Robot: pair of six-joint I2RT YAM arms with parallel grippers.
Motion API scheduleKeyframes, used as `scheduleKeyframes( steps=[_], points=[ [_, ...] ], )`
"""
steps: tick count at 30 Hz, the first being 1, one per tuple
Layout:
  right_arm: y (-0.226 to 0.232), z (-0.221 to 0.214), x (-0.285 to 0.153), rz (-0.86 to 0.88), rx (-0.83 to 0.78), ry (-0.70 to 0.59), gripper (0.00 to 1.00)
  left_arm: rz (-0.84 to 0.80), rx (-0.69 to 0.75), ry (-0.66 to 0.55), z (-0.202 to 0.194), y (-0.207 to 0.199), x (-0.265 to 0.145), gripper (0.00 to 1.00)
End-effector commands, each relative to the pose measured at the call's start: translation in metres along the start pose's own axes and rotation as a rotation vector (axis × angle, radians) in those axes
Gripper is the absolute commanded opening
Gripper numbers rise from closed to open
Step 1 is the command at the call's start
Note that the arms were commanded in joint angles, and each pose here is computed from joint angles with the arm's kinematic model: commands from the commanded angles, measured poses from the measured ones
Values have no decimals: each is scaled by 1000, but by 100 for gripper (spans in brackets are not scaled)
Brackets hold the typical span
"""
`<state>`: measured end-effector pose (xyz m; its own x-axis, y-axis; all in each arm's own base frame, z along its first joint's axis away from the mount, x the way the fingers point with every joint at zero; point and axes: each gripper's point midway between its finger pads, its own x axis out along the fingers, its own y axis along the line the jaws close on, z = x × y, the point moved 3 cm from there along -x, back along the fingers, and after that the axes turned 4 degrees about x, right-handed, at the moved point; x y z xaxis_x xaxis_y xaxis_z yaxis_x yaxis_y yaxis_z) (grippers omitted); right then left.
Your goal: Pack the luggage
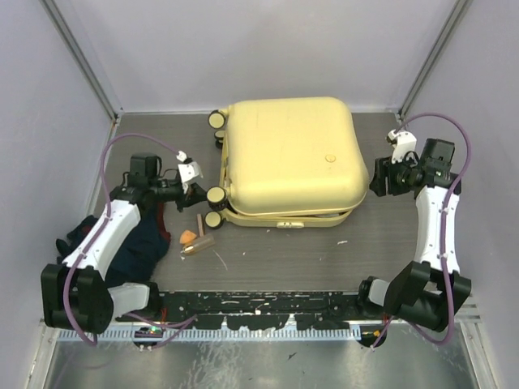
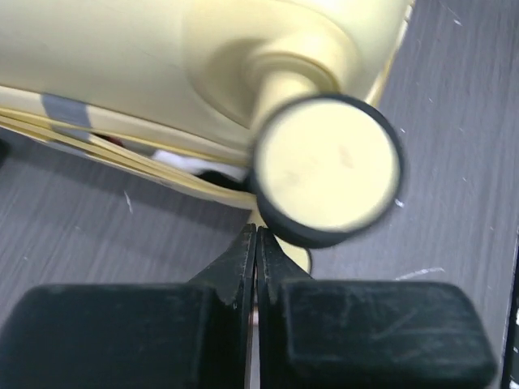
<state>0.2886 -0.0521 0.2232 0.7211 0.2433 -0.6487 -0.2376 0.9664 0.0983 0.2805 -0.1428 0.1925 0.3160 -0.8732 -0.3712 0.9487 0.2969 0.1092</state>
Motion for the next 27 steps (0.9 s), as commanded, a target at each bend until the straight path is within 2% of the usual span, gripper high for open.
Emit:
scheduleKeyframes(
  steps=[1,4,5,8,14,18,24,27],
  points=[
    [-11,-25,-3,-42,-62,134,62,-51,63,66,-8,-37,-22,7],
    [-2,-29,-4,20,-29,164,62,-9,39,94,-3,-43,-37,38],
    [-3,-31,-1,15,-9,164,61,26,20,101,-1,-39,-42,45],
    [-10,-28,11,-5,33,136,59,131,-63,94,2,-23,-50,48],
    [-6,-34,42,114,86,123,53,251,-380,87,-5,14,-44,55],
    [2,-56,54,193,11,123,53,324,-575,53,-5,41,-35,64],
    [19,-71,54,316,-89,132,53,341,-766,8,-19,67,-11,69],
    [30,-69,49,372,-146,118,42,323,-827,24,-26,68,3,69]
  ],
)
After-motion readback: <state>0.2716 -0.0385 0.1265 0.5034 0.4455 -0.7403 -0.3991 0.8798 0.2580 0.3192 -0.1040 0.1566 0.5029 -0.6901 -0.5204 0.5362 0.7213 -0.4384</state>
